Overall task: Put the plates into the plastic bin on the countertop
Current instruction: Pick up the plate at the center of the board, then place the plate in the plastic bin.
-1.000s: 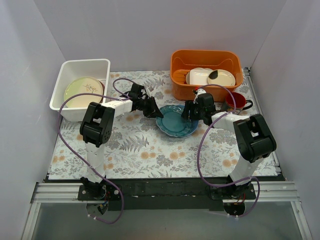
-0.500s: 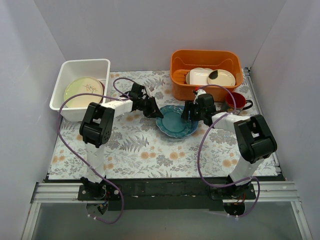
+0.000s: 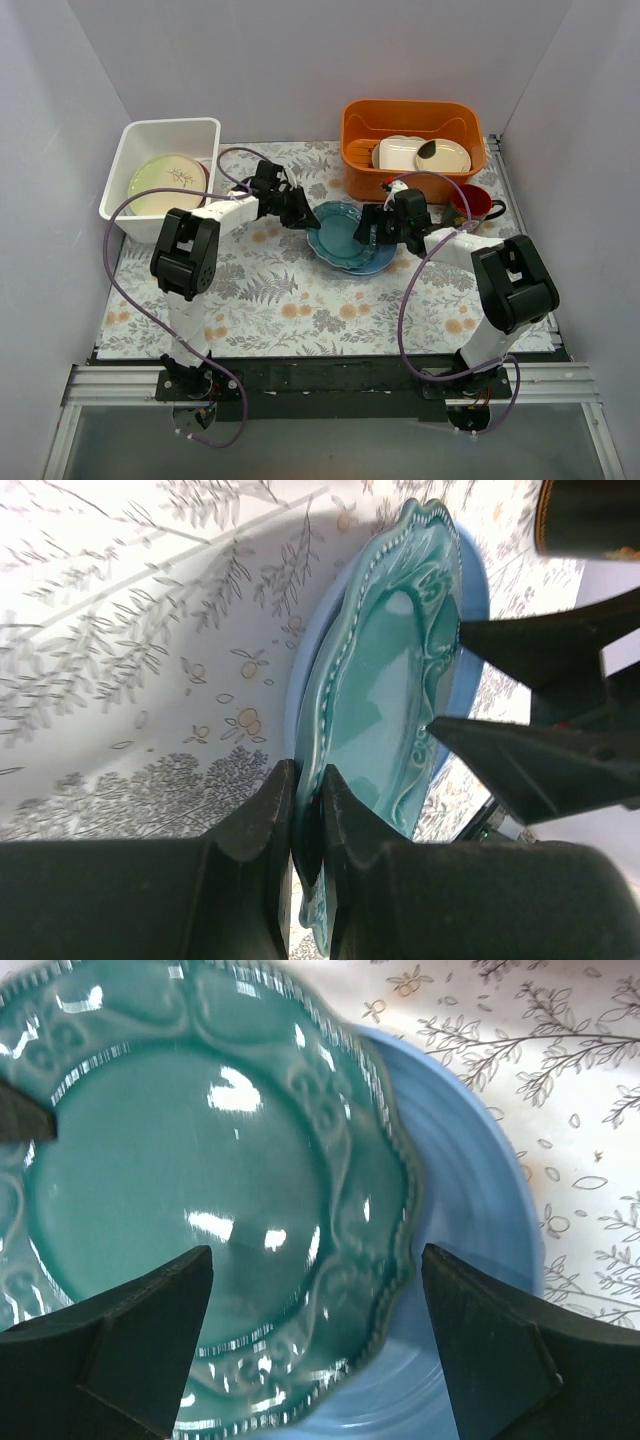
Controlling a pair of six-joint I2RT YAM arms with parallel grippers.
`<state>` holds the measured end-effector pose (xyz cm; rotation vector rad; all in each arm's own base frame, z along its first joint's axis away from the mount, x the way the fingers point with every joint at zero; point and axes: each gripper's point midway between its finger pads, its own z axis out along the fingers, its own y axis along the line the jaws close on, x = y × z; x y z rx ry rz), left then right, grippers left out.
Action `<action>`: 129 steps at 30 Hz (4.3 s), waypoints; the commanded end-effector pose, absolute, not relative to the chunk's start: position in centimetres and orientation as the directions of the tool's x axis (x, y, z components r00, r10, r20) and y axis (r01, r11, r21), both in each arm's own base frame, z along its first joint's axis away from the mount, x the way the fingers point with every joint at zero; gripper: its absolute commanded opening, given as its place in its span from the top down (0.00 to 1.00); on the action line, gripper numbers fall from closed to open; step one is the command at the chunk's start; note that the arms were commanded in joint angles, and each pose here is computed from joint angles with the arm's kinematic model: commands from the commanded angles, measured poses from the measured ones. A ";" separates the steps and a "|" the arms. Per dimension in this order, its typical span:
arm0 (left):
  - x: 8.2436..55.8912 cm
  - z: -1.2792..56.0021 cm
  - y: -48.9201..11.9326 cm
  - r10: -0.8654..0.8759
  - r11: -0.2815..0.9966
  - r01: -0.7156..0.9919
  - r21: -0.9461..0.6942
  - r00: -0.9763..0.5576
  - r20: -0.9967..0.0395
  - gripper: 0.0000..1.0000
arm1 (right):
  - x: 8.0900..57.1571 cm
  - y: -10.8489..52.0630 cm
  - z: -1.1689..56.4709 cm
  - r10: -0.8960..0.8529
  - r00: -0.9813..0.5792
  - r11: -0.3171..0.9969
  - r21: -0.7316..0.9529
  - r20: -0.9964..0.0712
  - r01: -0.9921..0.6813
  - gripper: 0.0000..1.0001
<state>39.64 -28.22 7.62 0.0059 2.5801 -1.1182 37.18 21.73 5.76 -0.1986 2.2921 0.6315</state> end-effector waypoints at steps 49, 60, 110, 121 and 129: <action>43.8 28.0 -15.6 -0.477 0.556 0.315 -0.769 -0.636 -0.606 1.00 | 37.4 22.5 7.0 0.065 -0.688 0.846 0.406 -0.723 -0.346 0.04; 43.9 29.3 -14.2 -0.511 0.572 0.324 -0.753 -0.577 -0.637 1.00 | 37.3 22.6 6.8 0.064 -0.694 0.842 0.412 -0.717 -0.349 0.04; 44.6 30.4 -0.5 -0.727 0.575 0.152 -0.804 -0.357 -0.587 1.00 | 37.6 23.7 5.6 0.060 -0.722 0.820 0.446 -0.690 -0.358 0.07; 43.9 30.6 3.0 -0.782 0.567 0.088 -0.819 -0.254 -0.569 1.00 | 37.6 23.9 5.5 0.053 -0.724 0.813 0.450 -0.688 -0.368 0.06; 43.7 30.0 5.2 -0.813 0.547 0.043 -0.836 -0.209 -0.543 1.00 | 37.5 24.1 5.4 0.051 -0.727 0.808 0.455 -0.685 -0.373 0.06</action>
